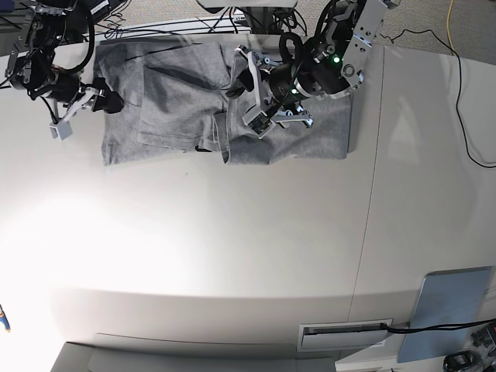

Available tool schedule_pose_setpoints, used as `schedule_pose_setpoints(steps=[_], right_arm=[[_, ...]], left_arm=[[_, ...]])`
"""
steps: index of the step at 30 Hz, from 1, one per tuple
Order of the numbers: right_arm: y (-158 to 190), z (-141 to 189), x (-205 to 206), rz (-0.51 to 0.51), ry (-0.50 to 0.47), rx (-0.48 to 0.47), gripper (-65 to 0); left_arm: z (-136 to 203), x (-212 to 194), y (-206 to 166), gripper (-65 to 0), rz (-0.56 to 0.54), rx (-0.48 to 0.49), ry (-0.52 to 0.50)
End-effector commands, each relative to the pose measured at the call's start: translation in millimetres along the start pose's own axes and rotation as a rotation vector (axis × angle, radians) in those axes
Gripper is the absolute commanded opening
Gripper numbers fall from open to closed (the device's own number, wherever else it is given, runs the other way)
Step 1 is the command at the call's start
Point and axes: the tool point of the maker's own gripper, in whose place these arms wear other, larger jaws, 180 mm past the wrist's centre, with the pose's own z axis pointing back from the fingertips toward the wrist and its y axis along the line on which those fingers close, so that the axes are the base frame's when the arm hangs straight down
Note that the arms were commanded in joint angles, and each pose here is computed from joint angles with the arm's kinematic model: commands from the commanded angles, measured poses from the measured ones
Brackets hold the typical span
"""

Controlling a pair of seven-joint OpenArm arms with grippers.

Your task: Fold the T-shirt properly

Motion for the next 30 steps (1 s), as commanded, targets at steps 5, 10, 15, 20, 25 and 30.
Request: schedule_pose_setpoints(steps=[5,10,15,20,25,30], right_arm=[[13,-10,-6,-0.007,0.006,0.040,-34.8],[32,-27,-18,0.020,0.056,0.091,-34.8],[42,-39,-28,0.060,0.106,0.098,-35.0],[36,-41,-27,0.077,0.101,0.064,-48.9],[23,-41,-23,0.121,0.113,-0.012,-65.0],[4,-27,2,0.174,0.076,-0.087,-65.0]], left_arm=[[3,13,-2,-33.4,-0.007,-0.007,-0.050],[3,13,-2,-33.4,-0.007,-0.006,-0.049],[3,12,-1,-33.4,-0.009,-0.003,-0.047],[3,9,5,-33.4,-0.032,0.033,-0.031],[4,6,8,-33.4,-0.032,0.043,-0.018],[10,-9,22,-33.4,0.027,0.087,0.001]])
